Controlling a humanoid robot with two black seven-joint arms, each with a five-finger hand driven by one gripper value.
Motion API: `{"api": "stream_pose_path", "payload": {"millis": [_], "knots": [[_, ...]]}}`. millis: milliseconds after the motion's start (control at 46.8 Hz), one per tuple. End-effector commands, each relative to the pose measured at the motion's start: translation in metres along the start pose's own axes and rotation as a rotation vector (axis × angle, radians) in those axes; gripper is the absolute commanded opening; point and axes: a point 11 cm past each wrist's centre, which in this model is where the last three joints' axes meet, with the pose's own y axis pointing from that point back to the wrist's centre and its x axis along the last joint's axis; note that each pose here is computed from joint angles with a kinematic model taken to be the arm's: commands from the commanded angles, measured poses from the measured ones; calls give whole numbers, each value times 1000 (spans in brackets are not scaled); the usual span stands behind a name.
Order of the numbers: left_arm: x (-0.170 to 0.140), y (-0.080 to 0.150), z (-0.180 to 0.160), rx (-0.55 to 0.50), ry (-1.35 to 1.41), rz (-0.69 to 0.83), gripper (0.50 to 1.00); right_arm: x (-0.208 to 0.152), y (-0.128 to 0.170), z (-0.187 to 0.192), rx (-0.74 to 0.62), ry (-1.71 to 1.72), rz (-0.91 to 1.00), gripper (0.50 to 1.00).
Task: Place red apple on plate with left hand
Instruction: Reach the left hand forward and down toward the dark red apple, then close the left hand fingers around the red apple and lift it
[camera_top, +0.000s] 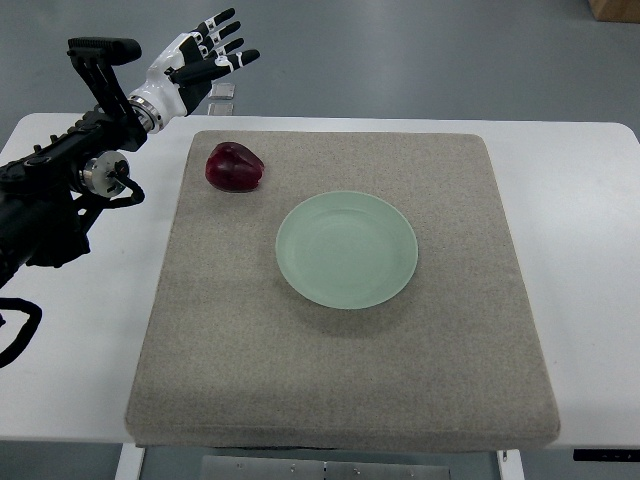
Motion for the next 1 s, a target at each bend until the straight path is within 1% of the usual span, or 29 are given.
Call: {"api": "stream_pose_path", "payload": {"millis": [0,107,192,385,492,791,983], "knots": [[-2,2,3,38,-150,-57,986,0,0,0,0,0,0,964],[-6,5,7,85,-354,-140,988,0,0,0,0,0,0,964],[-7,8,15,101,-487,-194,988,0,0,0,0,0,0,964],[-27,14,32,90,-694,-324,992,0,0,0,0,0,0,964],[-33,16,28,118,-820,-373,992,0,0,0,0,0,0,964],[-24,21,9,227,-1112,-436,986,0,0,0,0,0,0,964],[-26,22,-7,250,-1241,-454,979,0,0,0,0,0,0,964]]}}
